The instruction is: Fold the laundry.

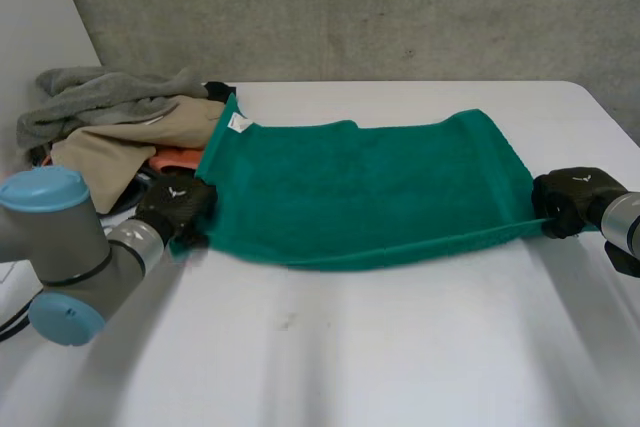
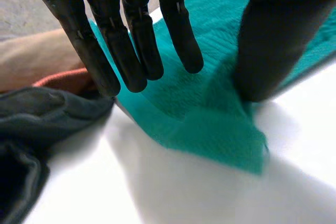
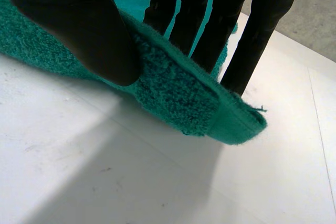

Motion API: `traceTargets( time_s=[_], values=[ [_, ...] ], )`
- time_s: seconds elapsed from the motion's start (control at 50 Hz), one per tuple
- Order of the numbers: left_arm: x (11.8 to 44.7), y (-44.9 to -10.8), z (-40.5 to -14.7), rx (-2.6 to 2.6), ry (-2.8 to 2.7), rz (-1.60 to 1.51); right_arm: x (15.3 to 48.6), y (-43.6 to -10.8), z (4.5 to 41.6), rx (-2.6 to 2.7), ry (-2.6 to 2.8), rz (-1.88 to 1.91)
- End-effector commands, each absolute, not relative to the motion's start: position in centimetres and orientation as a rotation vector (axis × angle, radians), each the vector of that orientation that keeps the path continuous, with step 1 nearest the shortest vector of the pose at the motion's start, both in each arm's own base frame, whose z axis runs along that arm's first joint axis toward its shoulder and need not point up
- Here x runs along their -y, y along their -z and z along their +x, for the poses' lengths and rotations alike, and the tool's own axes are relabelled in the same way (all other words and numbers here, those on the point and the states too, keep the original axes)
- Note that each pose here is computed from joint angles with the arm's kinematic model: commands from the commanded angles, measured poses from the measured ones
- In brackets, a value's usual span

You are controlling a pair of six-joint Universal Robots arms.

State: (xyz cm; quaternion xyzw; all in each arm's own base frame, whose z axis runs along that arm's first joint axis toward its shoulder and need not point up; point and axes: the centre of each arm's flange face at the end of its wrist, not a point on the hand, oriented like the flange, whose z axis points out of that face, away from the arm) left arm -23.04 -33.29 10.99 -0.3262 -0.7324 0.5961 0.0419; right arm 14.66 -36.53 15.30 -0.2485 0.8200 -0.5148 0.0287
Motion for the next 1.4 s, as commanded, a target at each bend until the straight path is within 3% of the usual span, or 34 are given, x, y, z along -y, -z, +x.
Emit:
traceTargets(
  time_s=[0.02, 0.22, 0.3, 0.5, 0.64, 0.72, 0.82, 0.92, 1.02, 1.22, 1.4],
  values=[
    [34.5, -11.1, -23.3, 2.228, -1.844, -1.0, 36.5, -15.2, 14.7, -2.532, 1.583, -0.765],
    [34.1, -11.4, -23.3, 2.274, -1.775, -1.0, 36.4, -15.7, 14.6, -2.531, 1.605, -0.791],
    [32.5, -14.7, -23.0, 2.268, -1.78, -0.992, 35.9, -17.1, 14.8, -2.518, 1.647, -0.884],
    [23.1, -22.1, -21.6, 2.245, -1.805, -1.053, 31.0, -23.3, 13.3, -2.551, 1.705, -1.215],
    [16.5, -23.2, -19.7, 2.362, -1.645, -1.251, 27.3, -25.1, 10.0, -2.689, 1.598, -1.488],
    [15.4, -22.7, -19.3, 2.398, -1.591, -1.309, 26.6, -24.7, 8.9, -2.711, 1.51, -1.589],
    [17.7, -21.7, -19.9, 2.373, -1.659, -1.29, 27.5, -24.3, 8.5, -2.711, 1.541, -1.541],
    [21.2, -20.4, -22.0, 2.272, -1.778, -1.305, 31.0, -20.8, 9.0, -2.685, 1.557, -1.423],
    [25.5, -18.3, -24.8, 2.216, -1.858, -1.32, 33.4, -19.4, 10.9, -2.62, 1.643, -1.393],
    [33.0, -15.5, -27.7, 2.296, -1.98, -1.266, 39.6, -16.4, 12.8, -2.58, 1.917, -1.404],
    [36.9, -15.0, -29.6, 2.233, -2.091, -1.235, 43.6, -14.7, 14.7, -2.462, 2.11, -1.435]
  ],
)
